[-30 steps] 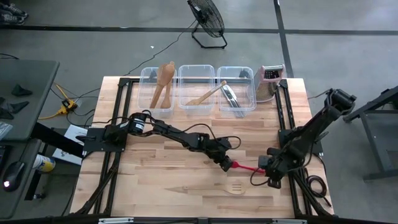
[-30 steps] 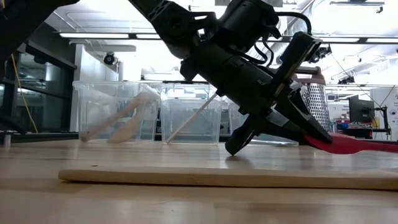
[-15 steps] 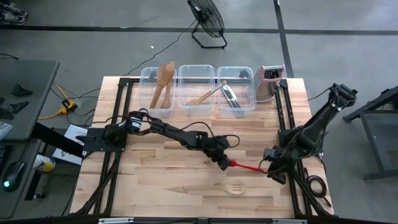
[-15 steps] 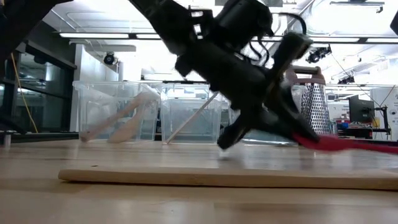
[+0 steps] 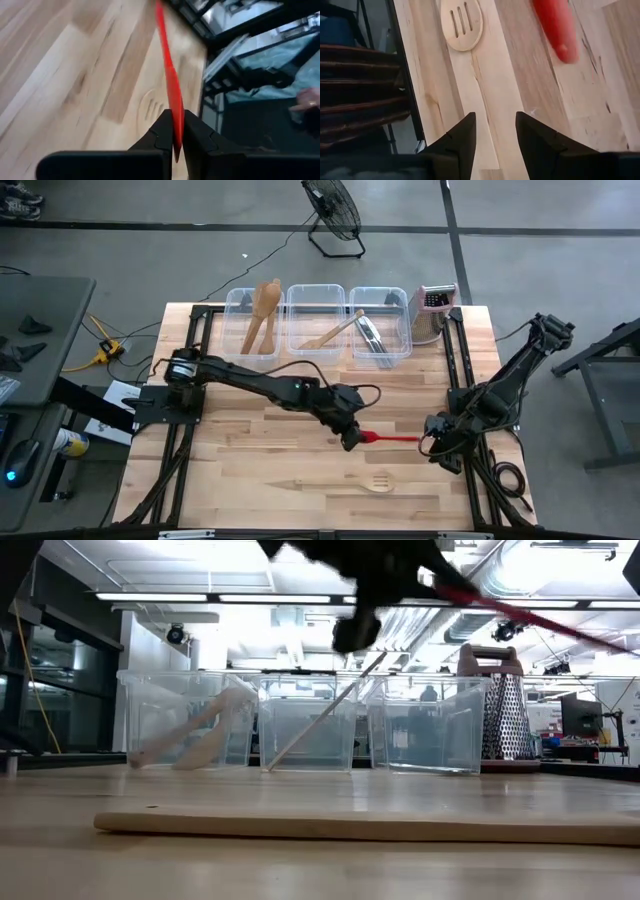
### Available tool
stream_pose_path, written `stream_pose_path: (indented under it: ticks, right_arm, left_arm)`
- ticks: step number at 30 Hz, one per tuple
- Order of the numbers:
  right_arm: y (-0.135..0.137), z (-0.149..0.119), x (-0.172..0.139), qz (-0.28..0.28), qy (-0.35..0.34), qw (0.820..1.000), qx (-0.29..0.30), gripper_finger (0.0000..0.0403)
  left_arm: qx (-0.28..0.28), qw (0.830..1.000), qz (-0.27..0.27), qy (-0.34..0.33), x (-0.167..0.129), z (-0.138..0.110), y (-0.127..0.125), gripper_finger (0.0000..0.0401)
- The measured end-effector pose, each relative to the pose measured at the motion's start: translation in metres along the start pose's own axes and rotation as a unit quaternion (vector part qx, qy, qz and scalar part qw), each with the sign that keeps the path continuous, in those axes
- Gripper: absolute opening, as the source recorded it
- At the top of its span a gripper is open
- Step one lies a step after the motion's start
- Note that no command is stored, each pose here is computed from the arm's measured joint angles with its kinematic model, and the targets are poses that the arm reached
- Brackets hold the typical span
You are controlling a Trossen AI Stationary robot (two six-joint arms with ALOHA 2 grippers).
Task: Pick & Place Kitchen Items
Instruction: Put the red rubber scraper into the middle transparent bin
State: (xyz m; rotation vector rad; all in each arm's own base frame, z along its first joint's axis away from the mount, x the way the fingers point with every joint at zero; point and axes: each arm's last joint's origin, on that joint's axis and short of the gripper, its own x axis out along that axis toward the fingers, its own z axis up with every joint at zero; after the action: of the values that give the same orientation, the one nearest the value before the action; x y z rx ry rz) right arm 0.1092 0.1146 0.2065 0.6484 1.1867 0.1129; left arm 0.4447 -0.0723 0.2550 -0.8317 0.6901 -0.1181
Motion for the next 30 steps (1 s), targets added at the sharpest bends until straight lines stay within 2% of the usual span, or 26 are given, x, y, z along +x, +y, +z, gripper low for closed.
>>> stream_pose_path:
  ticks: [5, 7, 15, 22, 25, 30]
  right_arm:
    - [0.0, 0.0, -0.001, 0.002, 0.001, 1.0, -0.008, 0.013]
    - [0.0, 0.0, -0.001, 0.004, 0.0, 1.0, -0.012, 0.013]
    - [-0.001, 0.001, -0.007, 0.008, -0.031, 0.999, -0.044, 0.013]
    - [-0.003, 0.005, -0.014, -0.008, -0.104, 0.992, -0.075, 0.013]
    - [-0.004, 0.006, -0.017, -0.023, -0.136, 0.987, -0.086, 0.013]
    - [-0.008, 0.013, -0.021, -0.058, -0.205, 0.973, -0.084, 0.013]
  left_arm:
    - [0.008, 0.999, 0.035, -0.011, -0.04, 0.004, -0.017, 0.0014]
    - [0.007, 0.997, 0.072, -0.012, -0.06, 0.003, -0.021, 0.0014]
    - [0.003, 0.984, 0.148, -0.103, -0.14, 0.007, -0.043, 0.0014]
    - [-0.007, 0.951, 0.234, -0.204, -0.195, 0.005, -0.048, 0.0014]
    - [-0.009, 0.93, 0.267, -0.253, -0.208, 0.005, -0.049, 0.0014]
    - [-0.022, 0.903, 0.324, -0.281, -0.22, 0.017, -0.032, 0.0014]
